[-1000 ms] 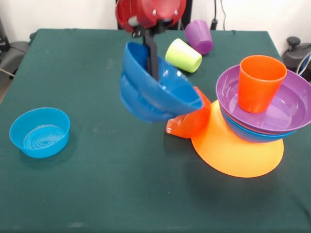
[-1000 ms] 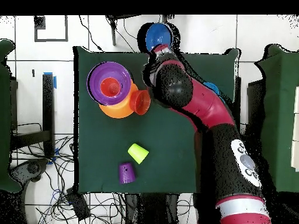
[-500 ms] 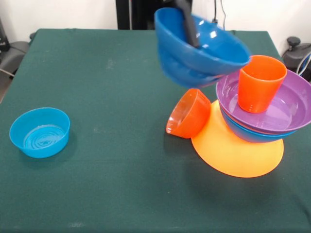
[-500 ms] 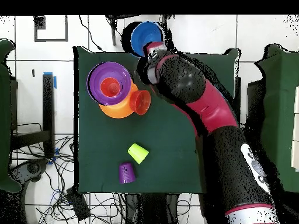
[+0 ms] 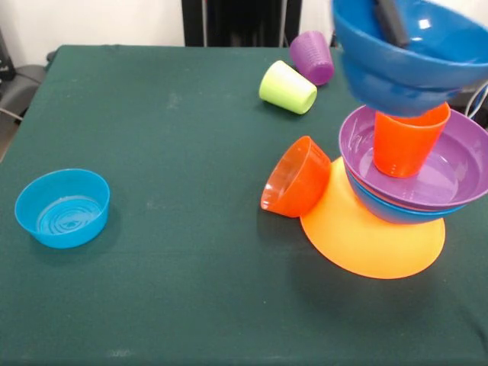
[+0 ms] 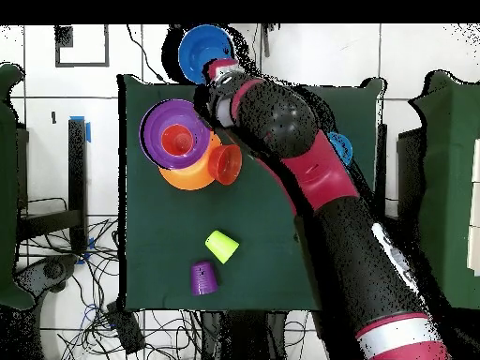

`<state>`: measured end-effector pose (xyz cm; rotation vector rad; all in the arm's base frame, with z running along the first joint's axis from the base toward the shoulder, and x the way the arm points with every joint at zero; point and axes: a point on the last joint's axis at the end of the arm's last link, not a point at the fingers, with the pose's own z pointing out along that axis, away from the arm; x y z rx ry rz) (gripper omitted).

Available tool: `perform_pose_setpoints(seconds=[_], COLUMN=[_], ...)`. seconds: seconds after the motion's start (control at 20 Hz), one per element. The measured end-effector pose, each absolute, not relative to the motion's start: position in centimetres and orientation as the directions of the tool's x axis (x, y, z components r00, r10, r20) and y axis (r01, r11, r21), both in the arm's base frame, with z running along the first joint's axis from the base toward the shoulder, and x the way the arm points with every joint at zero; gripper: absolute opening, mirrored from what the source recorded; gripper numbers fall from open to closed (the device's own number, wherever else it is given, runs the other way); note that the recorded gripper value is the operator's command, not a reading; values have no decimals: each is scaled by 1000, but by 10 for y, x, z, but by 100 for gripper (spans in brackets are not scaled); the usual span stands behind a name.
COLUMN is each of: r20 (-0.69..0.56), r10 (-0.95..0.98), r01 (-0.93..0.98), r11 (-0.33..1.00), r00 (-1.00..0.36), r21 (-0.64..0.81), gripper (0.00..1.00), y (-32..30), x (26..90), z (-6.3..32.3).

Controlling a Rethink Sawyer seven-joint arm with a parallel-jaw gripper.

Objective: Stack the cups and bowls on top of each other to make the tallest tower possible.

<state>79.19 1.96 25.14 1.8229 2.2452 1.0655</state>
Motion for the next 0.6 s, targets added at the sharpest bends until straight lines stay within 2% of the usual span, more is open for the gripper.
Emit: perform_pose_setpoints(seconds=[0.6], r20=[493], r10=[799], r01=[861], r11=[60], r00=[-345], r21=[506], gripper=[0], y=[74], x=[773], z=[247])
